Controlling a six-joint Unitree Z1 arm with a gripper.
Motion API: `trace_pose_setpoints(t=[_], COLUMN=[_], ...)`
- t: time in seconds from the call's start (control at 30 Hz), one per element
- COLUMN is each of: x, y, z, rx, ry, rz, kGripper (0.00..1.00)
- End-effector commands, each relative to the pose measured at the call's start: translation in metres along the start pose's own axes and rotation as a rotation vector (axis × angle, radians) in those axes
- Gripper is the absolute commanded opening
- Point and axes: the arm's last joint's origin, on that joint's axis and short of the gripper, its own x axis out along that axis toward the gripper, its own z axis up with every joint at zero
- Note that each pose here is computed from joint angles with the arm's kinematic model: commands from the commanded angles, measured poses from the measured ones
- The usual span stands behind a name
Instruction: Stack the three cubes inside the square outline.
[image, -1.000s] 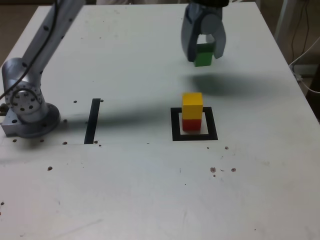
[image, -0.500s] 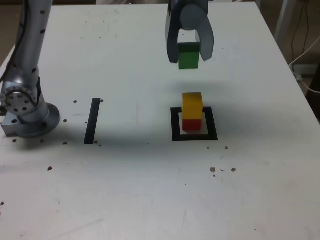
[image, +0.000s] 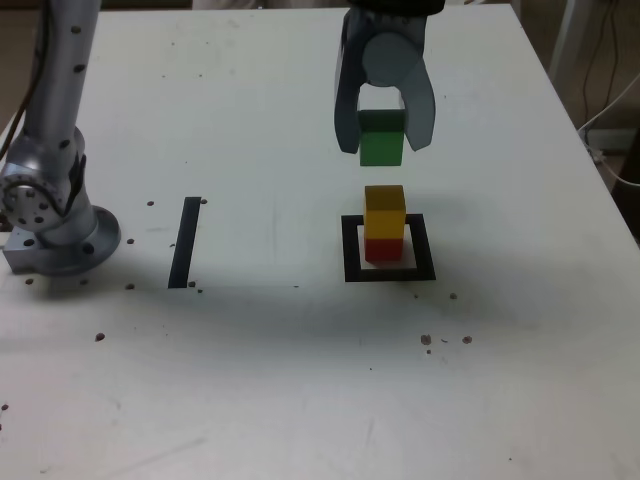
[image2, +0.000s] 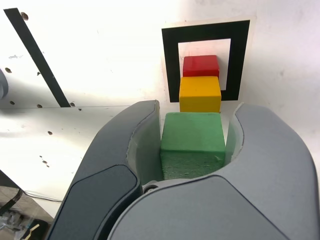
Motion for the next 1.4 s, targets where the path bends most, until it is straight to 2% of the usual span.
trace_pose_setpoints(t=[0.0, 0.67, 1.1, 1.17, 1.2, 1.37], x=[0.002, 0.029, 0.036, 0.037, 0.037, 0.040], y=[-0.004, -0.011, -0.010, -0.010, -0.010, -0.010], z=[-0.002, 0.018, 0.020, 0.021, 0.021, 0.021], rx=[0.002, 0.018, 0.018, 0.019, 0.020, 0.026], ry=[0.027, 0.078, 0.081, 0.080, 0.078, 0.073], rz=[-0.003, 0.002, 0.003, 0.002, 0.001, -0.002], kGripper=[0.28, 0.28, 0.28, 0.35, 0.42, 0.89])
